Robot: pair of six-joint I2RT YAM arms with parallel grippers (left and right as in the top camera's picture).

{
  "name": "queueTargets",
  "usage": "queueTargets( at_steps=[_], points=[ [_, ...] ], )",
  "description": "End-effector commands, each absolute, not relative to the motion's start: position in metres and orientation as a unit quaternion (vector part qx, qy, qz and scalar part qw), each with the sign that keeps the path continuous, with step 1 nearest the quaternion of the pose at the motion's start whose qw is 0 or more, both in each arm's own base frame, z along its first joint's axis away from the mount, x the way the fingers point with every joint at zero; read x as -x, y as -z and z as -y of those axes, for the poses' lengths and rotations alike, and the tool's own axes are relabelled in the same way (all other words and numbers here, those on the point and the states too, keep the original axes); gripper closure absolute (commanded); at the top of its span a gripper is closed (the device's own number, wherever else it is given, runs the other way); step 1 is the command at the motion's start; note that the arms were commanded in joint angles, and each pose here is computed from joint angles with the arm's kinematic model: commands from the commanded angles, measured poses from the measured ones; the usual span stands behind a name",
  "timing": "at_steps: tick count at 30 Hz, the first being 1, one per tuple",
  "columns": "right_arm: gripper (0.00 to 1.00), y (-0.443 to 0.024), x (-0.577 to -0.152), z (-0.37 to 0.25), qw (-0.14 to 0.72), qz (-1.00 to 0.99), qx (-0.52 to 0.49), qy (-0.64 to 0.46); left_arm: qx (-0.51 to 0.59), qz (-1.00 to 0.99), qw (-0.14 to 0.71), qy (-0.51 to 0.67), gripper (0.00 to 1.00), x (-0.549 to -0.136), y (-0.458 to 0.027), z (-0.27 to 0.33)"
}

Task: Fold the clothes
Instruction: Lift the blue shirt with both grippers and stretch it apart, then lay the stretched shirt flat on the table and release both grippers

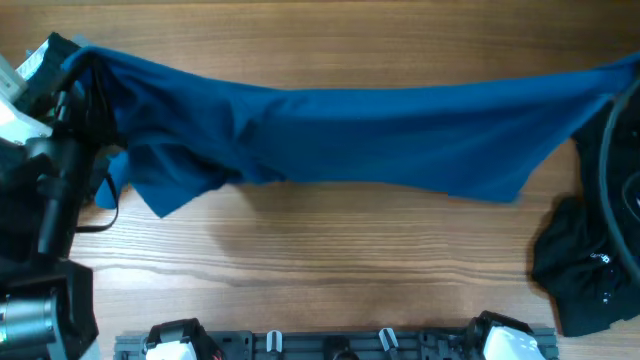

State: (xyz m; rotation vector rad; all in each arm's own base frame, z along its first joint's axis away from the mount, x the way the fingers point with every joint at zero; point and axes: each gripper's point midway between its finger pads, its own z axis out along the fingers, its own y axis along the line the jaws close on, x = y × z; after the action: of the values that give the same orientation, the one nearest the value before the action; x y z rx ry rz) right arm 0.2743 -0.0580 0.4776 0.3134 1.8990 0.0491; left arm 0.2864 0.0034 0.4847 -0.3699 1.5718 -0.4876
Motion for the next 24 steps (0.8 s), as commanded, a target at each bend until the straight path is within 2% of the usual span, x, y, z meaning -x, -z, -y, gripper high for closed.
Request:
queueTargets(
  at_steps=[1,3,6,11,14,15,17,19,21,23,24],
  points=[
    [0.96,-0.532,-0.24,0.074,0.642,-0.748,-0.164,0.044,0.128,-0.652,0.72,0.198,0.96,-0.254,-0.536,-0.001],
    [0.96,-0.55,-0.239,0.078,0.668,-0.723,-0.166,0.056,0.122,-0.64,0.733,0.198,0.96,-0.253,-0.548,-0.001],
    [0.96,-0.526,-0.276,0.086,0.632,-0.756,-0.167,0.044,0.135,-0.671,0.702,0.199,0.96,-0.293,-0.525,-0.006],
    [0.96,-0.428,-0.4,0.096,0.521,-0.841,-0.143,-0.044,0.138,-0.742,0.619,0.219,0.96,-0.45,-0.428,0.004],
    [0.96,-0.385,-0.485,0.11,0.523,-0.833,-0.153,-0.099,0.144,-0.729,0.625,0.239,0.96,-0.522,-0.387,0.005],
    [0.96,-0.384,-0.497,0.111,0.531,-0.825,-0.157,-0.114,0.16,-0.717,0.628,0.257,0.96,-0.538,-0.382,0.004],
    [0.96,-0.415,-0.527,0.102,0.588,-0.767,-0.162,-0.199,0.178,-0.66,0.662,0.308,0.96,-0.556,-0.406,0.001],
    [0.96,-0.486,-0.527,0.093,0.678,-0.684,-0.124,-0.239,0.151,-0.573,0.732,0.336,0.96,-0.544,-0.472,-0.005],
    [0.96,-0.553,-0.5,0.092,0.754,-0.612,-0.091,-0.221,0.123,-0.496,0.788,0.344,0.96,-0.52,-0.547,-0.015],
    [0.96,-0.574,-0.476,0.103,0.775,-0.601,-0.102,-0.166,0.115,-0.475,0.805,0.337,0.96,-0.503,-0.591,-0.023],
    [0.96,-0.567,-0.469,0.11,0.765,-0.619,-0.115,-0.136,0.118,-0.487,0.8,0.329,0.96,-0.501,-0.6,-0.026]
  ],
)
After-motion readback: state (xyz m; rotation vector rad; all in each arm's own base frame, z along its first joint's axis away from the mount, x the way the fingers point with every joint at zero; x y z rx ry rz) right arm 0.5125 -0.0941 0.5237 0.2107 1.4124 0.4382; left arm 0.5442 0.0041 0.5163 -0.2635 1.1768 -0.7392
